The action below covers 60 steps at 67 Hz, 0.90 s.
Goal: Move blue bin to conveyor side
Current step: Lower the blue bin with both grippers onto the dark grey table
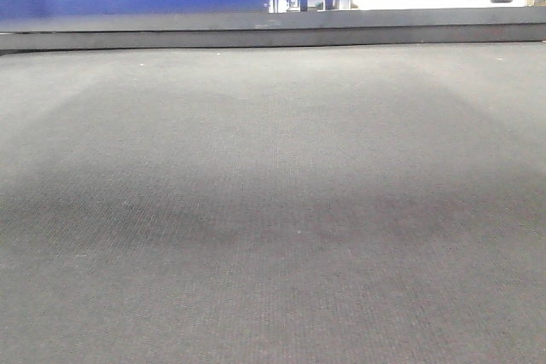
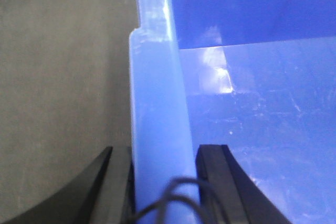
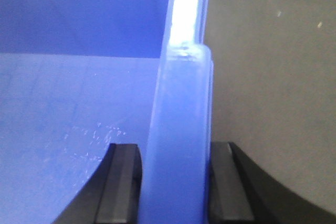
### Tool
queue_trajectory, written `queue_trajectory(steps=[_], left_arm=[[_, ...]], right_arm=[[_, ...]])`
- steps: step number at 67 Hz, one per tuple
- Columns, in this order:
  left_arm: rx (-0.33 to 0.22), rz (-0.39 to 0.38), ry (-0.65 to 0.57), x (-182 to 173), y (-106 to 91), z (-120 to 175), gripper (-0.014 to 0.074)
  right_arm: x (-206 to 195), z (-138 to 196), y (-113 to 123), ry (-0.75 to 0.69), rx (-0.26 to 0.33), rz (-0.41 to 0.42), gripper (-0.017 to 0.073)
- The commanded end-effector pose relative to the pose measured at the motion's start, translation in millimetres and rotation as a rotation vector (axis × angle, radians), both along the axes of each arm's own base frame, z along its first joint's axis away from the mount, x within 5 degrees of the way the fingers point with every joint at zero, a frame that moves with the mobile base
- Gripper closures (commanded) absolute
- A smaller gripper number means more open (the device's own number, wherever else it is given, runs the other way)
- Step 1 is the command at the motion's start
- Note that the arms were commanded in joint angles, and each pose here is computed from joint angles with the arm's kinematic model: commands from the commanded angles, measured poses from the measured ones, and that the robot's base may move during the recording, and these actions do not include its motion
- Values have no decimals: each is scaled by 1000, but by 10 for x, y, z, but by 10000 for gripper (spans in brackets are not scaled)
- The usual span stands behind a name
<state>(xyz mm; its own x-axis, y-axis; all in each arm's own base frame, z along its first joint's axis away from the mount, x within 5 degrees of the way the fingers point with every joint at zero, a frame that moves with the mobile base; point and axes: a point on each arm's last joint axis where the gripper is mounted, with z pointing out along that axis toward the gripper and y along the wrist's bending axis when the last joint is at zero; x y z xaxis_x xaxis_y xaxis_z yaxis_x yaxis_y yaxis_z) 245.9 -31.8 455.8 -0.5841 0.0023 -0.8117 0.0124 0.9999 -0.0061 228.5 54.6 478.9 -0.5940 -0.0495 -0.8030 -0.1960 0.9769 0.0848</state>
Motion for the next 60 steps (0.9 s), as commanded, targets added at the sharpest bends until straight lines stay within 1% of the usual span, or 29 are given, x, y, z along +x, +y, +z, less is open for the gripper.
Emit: queue_trajectory(steps=[1,9,12,19,33,37,40,43,46,47,48,49,51,52,54,55,56,58,59,60], left_arm=[[-1,-1,-77,196,41,29,491],[11,3,10,495,14,-227,491],[17,3,54,640,-6,-370,496],[25,0,103,853,-37,-584,496],[31,-8,148,1143,-81,-896,496],[34,-8,170,1194,-88,-975,493],[36,-8,183,1225,-92,-1025,482],[38,-8,200,1251,-95,-1074,449],[36,-8,207,1260,-98,-1094,412],[37,-8,209,1266,-98,-1103,395],[34,-8,211,1265,-100,-1104,365],[31,-8,211,1265,-102,-1104,343],[27,-8,212,1264,-105,-1104,296],[21,-8,212,1264,-108,-1105,258],[16,-9,211,1265,-112,-1104,220],[14,-9,209,1266,-114,-1103,181],[12,-10,209,1266,-115,-1103,155],[9,-10,208,1261,-116,-1096,105],[5,-10,208,1260,-119,-1096,93],[1,-10,207,1256,-120,-1089,59]], right_arm=[[193,34,39,-82,4,9,638],[519,-204,112,-11,-12,9,638],[664,-319,144,17,-17,8,638],[904,-555,198,83,-32,9,638],[1257,-987,276,196,-57,9,638],[1303,-1054,287,214,-61,9,636],[1337,-1104,294,225,-63,9,617],[1353,-1129,298,232,-64,9,571],[1357,-1136,299,234,-65,9,496],[1357,-1136,299,234,-65,9,465],[1357,-1136,299,234,-65,9,412],[1357,-1136,299,234,-65,9,392],[1362,-1132,300,227,-63,9,311],[1366,-1128,301,221,-62,9,245],[1367,-1127,301,219,-62,8,155],[1369,-1126,301,217,-61,8,90],[1370,-1120,301,215,-61,8,47],[1365,-1113,300,213,-60,8,-11],[1359,-1104,299,211,-60,8,-18],[1358,-1103,299,211,-60,8,-11]])
